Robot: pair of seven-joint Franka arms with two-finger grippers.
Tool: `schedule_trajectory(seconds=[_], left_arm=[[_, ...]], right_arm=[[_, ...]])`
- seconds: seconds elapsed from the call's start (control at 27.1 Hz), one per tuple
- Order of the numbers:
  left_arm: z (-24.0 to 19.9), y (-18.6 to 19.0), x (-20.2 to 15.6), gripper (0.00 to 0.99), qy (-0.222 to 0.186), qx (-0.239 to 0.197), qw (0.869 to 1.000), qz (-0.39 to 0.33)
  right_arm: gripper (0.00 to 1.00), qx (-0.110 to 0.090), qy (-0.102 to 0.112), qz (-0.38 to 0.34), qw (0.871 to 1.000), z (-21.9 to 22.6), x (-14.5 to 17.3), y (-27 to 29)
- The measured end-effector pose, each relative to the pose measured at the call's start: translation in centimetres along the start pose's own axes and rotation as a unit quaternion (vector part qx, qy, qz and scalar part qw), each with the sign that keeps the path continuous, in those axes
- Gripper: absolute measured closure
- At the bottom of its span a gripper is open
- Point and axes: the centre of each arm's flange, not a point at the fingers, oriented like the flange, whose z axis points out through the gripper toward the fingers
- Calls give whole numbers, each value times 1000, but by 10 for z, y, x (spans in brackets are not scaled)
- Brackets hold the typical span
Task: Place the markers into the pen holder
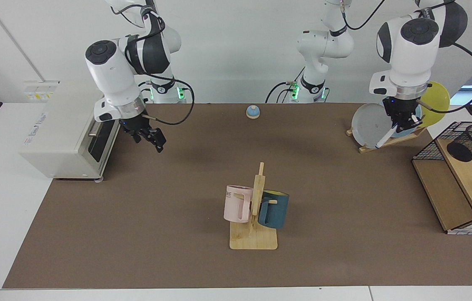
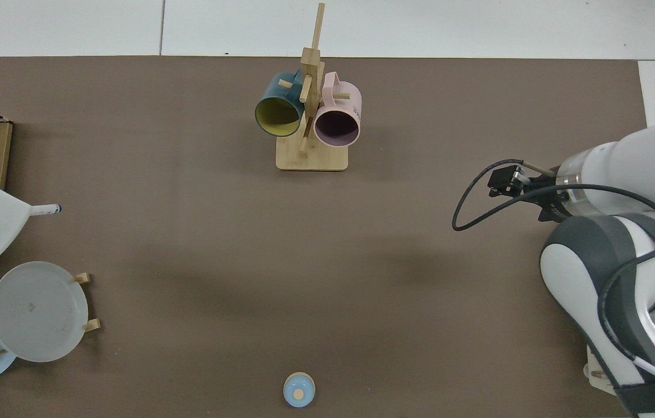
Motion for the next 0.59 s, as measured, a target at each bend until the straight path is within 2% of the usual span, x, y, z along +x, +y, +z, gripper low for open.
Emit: schedule_trajectory(seconds=[0.15,0.29,0.37,0.55,0.59], left_arm=[[9,-8,-31,833,-25,2,1000,-19],[18,-17,-70,833,-62,12,998,-30],[20,-21,-87,833,-89,21,995,-27],[8,-32,-116,833,-144,46,988,-23],[5,-35,-120,833,-152,51,987,-23]], right_arm=[[0,-22,21,-113,993,-12,17,27],[0,-25,32,-185,982,-34,32,48],[0,-29,22,-204,978,-48,34,54],[0,-39,-31,-217,975,-73,21,60],[0,-40,-36,-218,974,-77,18,59]])
